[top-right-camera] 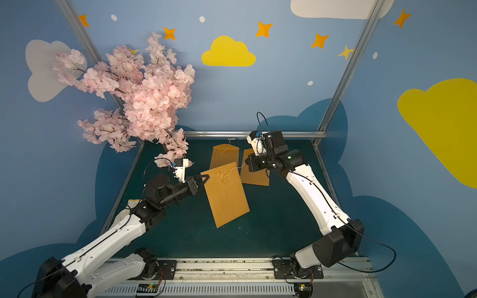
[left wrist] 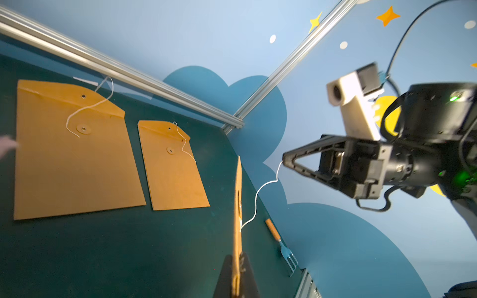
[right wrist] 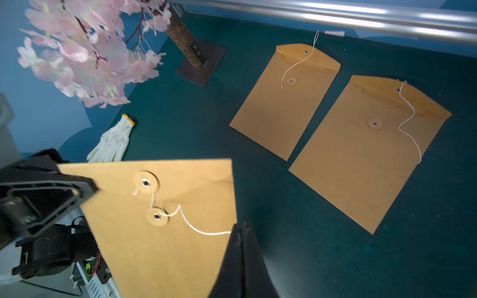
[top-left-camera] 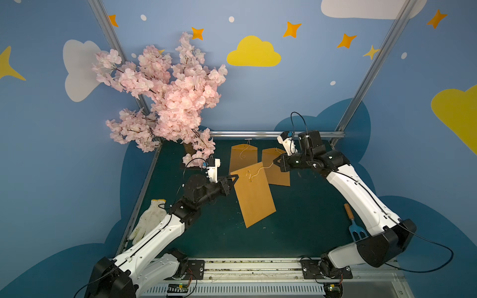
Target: Open the file bag
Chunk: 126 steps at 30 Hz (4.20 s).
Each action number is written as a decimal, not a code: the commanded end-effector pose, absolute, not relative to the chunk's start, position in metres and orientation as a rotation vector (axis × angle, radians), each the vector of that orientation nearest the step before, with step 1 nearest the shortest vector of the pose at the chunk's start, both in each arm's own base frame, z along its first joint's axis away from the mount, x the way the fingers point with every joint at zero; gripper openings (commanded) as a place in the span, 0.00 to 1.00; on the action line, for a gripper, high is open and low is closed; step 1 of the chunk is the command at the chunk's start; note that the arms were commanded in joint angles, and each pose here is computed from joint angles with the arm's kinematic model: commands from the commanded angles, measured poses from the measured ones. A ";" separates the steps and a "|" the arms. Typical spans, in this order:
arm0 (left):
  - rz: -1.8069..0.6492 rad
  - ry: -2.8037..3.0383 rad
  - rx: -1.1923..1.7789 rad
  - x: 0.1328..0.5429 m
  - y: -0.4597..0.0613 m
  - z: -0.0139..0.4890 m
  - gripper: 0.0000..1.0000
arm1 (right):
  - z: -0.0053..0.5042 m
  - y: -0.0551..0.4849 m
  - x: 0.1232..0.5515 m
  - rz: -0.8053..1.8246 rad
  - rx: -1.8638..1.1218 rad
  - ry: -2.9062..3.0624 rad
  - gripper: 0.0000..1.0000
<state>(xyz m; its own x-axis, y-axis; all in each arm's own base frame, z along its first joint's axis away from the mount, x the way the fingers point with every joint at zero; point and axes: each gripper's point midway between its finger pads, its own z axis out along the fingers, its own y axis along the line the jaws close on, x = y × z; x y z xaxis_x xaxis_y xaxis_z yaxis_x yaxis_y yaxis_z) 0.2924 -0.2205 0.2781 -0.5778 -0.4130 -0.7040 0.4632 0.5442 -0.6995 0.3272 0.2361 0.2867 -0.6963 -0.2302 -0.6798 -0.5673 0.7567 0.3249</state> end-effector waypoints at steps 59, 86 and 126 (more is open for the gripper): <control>-1.212 1.977 0.068 0.311 -0.252 0.246 0.03 | 0.384 0.314 0.278 0.801 -0.920 2.094 0.00; -1.222 1.806 0.012 0.300 -0.206 0.285 0.03 | 0.292 0.202 0.331 0.574 -0.601 2.340 0.00; -1.172 1.752 -0.098 0.323 -0.177 0.297 0.03 | 0.276 0.189 0.332 0.639 -0.536 2.356 0.00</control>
